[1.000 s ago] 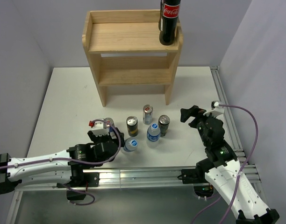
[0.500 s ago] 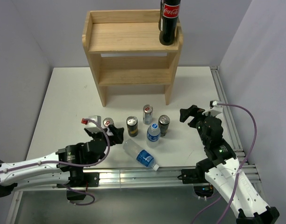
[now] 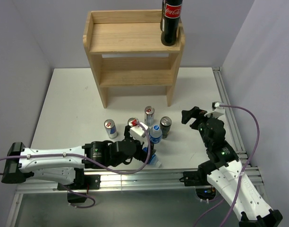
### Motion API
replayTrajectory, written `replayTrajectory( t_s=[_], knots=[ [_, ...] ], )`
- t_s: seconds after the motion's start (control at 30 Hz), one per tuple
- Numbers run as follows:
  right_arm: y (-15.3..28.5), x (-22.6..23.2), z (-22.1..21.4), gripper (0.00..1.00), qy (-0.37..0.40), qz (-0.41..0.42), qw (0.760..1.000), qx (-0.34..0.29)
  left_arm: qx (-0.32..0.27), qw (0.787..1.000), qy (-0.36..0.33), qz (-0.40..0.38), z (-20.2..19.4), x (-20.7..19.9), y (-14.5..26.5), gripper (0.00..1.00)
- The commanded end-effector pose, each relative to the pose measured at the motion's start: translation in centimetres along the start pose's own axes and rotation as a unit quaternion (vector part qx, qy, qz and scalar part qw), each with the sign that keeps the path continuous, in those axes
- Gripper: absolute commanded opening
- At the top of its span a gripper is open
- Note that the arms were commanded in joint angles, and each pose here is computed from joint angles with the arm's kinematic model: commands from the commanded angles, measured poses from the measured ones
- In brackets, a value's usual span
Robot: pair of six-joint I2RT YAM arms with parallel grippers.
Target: Place and organize the beverage onto the shelf
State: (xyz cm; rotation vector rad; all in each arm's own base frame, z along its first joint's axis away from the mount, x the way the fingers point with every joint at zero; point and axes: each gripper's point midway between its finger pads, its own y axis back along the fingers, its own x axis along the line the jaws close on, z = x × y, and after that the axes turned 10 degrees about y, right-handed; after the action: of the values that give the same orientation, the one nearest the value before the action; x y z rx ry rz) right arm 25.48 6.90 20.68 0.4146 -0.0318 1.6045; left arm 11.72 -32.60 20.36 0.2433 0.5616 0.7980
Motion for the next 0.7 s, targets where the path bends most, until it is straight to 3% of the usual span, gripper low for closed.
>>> replayTrajectory(
  t_s=[0.0, 0.33, 0.67],
  knots=[
    [0.2, 0.3, 1.0, 1.00, 0.002, 0.005, 1.000, -0.021, 0.040, 0.996, -0.081, -0.010, -0.6, -1.2, 0.4, 0.99],
    [0.8, 0.6, 1.5, 1.00, -0.002, 0.020, 0.999, -0.034, 0.137, 0.963, -0.230, 0.036, -1.2, 1.3, 2.3, 0.98],
    [1.2, 0.9, 1.5, 1.00, -0.004, 0.033, 0.999, -0.035, 0.104, 0.946, -0.294, -0.085, -0.1, 1.1, 3.0, 0.98]
  ],
)
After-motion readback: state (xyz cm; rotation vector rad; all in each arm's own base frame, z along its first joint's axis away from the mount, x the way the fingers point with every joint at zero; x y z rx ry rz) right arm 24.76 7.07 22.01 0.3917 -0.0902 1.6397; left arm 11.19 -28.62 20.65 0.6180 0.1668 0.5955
